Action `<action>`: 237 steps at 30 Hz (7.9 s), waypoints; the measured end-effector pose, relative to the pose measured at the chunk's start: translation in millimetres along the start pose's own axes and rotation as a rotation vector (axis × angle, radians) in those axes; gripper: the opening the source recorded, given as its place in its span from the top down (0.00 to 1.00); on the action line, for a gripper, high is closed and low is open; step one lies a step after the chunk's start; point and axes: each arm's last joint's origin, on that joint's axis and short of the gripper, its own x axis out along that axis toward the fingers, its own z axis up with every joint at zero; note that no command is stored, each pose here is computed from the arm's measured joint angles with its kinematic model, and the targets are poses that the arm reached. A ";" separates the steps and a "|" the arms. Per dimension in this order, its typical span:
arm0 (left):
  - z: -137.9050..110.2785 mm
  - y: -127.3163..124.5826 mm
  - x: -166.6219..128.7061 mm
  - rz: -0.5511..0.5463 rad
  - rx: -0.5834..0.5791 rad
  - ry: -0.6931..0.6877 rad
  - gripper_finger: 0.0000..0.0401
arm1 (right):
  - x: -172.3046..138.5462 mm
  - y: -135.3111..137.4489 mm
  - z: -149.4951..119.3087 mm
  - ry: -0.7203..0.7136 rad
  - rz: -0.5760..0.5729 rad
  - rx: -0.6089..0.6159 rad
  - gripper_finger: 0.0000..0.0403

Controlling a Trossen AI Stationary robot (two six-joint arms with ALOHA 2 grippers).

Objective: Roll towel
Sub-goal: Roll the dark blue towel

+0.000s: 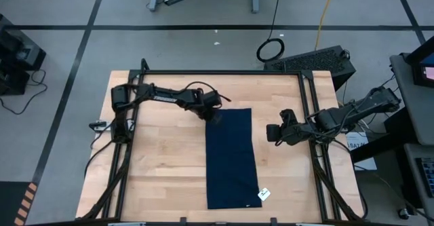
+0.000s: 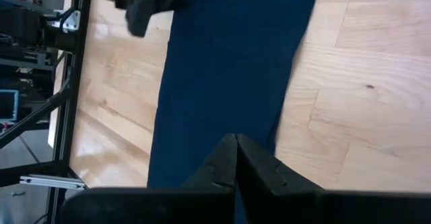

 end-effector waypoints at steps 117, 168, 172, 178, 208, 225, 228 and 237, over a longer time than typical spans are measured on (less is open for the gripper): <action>-243.7 -133.7 -136.8 -0.110 1.121 -0.363 0.96 | 81.2 15.6 -104.0 0.131 0.111 -1.542 1.00; -324.1 -139.6 -68.2 0.002 1.214 -0.306 0.48 | 154.8 -0.7 -159.2 0.016 0.117 -1.420 0.47; -325.3 -139.9 -69.2 -0.010 1.217 -0.299 0.48 | 154.6 -4.8 -159.1 0.090 0.099 -1.376 0.47; -326.1 -139.4 -69.4 -0.020 1.222 -0.276 0.48 | 153.0 -5.0 -161.0 0.136 0.120 -1.385 0.47; -299.4 -137.6 -47.9 0.052 1.226 -0.373 0.48 | 118.2 -1.3 -149.1 0.074 0.071 -1.595 0.47; -320.5 -118.7 -44.1 0.092 1.284 -0.354 0.48 | 108.4 0.6 -165.7 0.028 0.180 -1.632 0.47; -320.7 -101.9 -31.3 0.124 1.282 -0.343 0.48 | 109.7 1.1 -164.2 0.016 0.176 -1.706 0.47; -323.4 -95.0 -22.3 0.083 1.271 -0.440 0.48 | 121.5 2.1 -149.7 -0.033 0.149 -1.661 0.47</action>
